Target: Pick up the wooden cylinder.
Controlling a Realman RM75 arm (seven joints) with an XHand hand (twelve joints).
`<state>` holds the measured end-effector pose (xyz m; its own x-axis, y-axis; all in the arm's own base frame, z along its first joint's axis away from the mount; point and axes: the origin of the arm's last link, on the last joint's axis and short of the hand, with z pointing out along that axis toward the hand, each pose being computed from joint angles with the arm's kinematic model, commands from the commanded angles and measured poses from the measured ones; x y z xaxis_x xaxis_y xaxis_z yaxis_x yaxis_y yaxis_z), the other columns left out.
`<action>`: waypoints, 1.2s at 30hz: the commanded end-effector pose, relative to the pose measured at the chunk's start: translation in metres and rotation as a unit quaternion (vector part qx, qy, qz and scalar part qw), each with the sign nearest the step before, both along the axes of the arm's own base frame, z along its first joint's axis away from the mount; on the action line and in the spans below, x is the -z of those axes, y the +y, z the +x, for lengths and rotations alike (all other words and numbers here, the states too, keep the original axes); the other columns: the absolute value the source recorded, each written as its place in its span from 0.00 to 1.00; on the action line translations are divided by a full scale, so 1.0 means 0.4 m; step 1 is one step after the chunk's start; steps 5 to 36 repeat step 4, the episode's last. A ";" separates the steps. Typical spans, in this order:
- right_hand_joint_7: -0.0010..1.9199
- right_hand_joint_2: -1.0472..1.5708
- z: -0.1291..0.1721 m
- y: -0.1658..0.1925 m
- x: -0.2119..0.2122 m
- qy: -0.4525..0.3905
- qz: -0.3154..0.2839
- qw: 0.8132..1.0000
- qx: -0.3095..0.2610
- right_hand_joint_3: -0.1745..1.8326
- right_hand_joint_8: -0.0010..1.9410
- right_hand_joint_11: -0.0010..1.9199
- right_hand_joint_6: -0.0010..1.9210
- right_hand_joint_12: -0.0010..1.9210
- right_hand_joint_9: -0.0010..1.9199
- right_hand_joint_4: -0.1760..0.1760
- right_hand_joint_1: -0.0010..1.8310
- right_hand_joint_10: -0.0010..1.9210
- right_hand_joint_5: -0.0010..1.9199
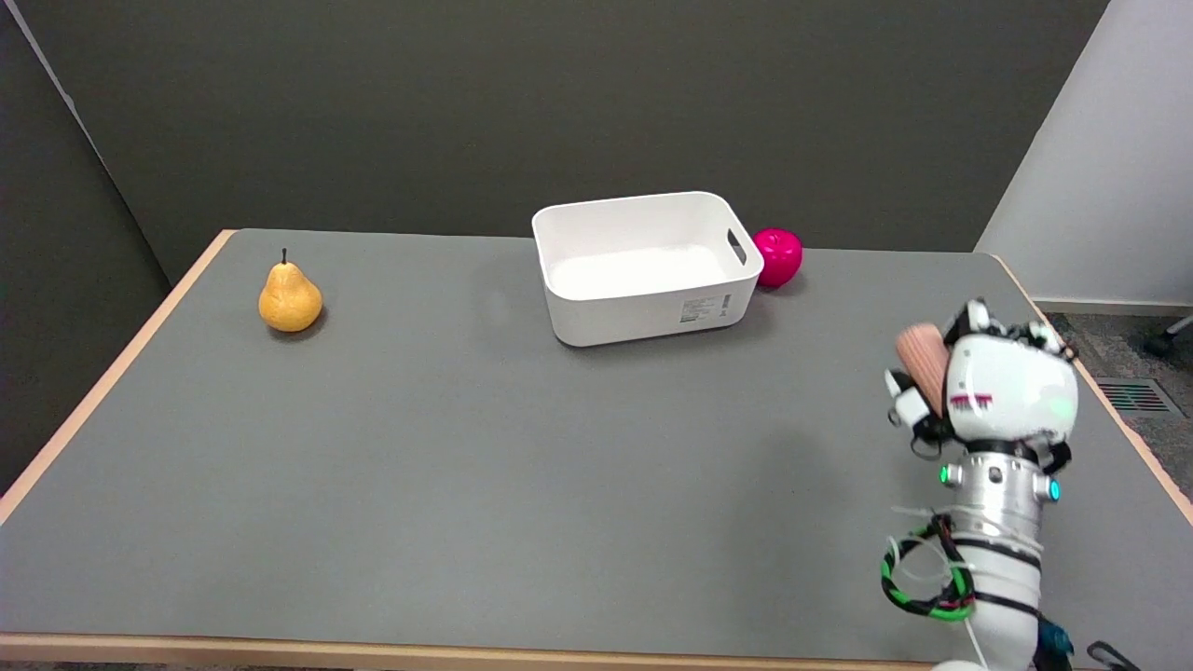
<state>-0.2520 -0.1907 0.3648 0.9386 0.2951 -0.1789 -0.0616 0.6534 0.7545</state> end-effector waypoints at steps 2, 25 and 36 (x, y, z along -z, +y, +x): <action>0.38 0.83 0.248 -0.210 0.060 0.065 0.135 0.982 -0.118 0.28 1.00 0.24 0.82 1.00 0.49 0.06 0.56 1.00 0.33; 0.37 0.83 0.267 -0.267 0.053 0.044 0.159 0.979 -0.120 0.28 1.00 0.23 0.82 1.00 0.49 0.08 0.55 1.00 0.33; 0.37 0.83 0.267 -0.267 0.053 0.044 0.159 0.979 -0.120 0.28 1.00 0.23 0.82 1.00 0.49 0.08 0.55 1.00 0.33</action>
